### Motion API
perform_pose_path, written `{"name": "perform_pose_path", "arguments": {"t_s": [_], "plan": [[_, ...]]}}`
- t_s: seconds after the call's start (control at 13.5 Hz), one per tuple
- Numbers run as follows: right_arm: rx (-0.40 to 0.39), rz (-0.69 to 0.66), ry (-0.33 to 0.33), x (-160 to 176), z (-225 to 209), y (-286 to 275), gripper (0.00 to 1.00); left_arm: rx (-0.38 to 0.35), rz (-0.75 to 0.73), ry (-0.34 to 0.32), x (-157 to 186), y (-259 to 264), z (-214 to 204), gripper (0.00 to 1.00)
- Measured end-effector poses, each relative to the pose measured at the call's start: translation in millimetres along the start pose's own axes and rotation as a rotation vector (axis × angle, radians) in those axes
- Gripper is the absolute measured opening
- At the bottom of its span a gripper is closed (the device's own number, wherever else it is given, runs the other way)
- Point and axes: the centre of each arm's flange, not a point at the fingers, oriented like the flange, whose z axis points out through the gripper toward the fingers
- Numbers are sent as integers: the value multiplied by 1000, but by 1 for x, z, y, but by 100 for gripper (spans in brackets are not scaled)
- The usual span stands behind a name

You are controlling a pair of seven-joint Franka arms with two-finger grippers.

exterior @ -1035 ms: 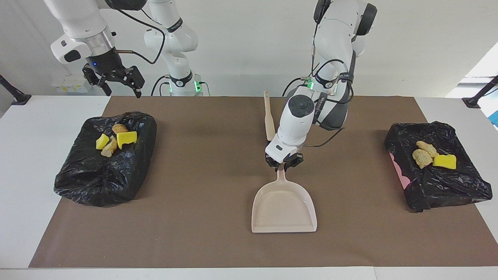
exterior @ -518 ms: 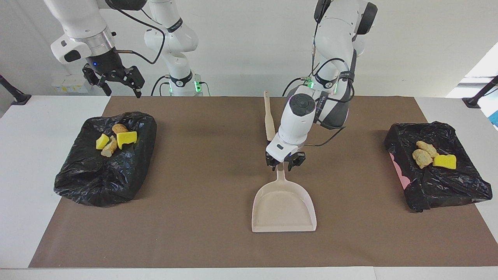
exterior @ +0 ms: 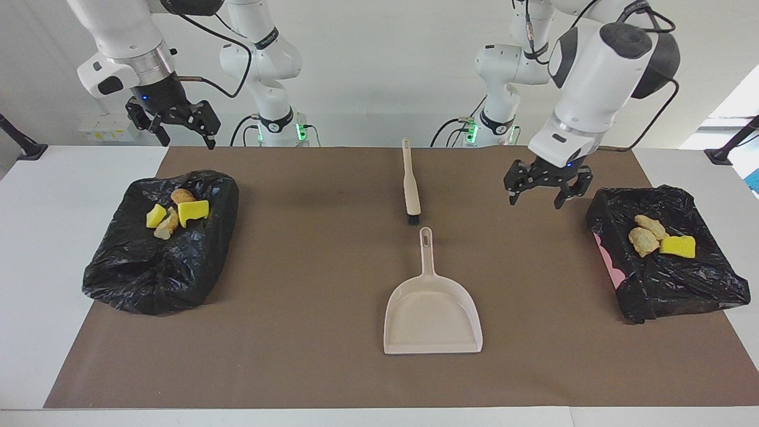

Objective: Sweep and dump trash in bin

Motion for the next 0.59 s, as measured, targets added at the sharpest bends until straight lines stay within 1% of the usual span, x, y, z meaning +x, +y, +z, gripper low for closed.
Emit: {"name": "perform_pose_path", "arguments": {"t_s": [0.15, 0.22, 0.44, 0.59], "plan": [[0, 0, 0, 0, 0, 0, 100, 5, 26, 13, -18, -32, -33, 100], [0, 0, 0, 0, 0, 0, 100, 7, 21, 8, -27, -45, -45, 100], [0, 0, 0, 0, 0, 0, 100, 6, 39, -37, -51, -68, -76, 100], [0, 0, 0, 0, 0, 0, 100, 4, 41, -58, -57, -75, -83, 100]]}}
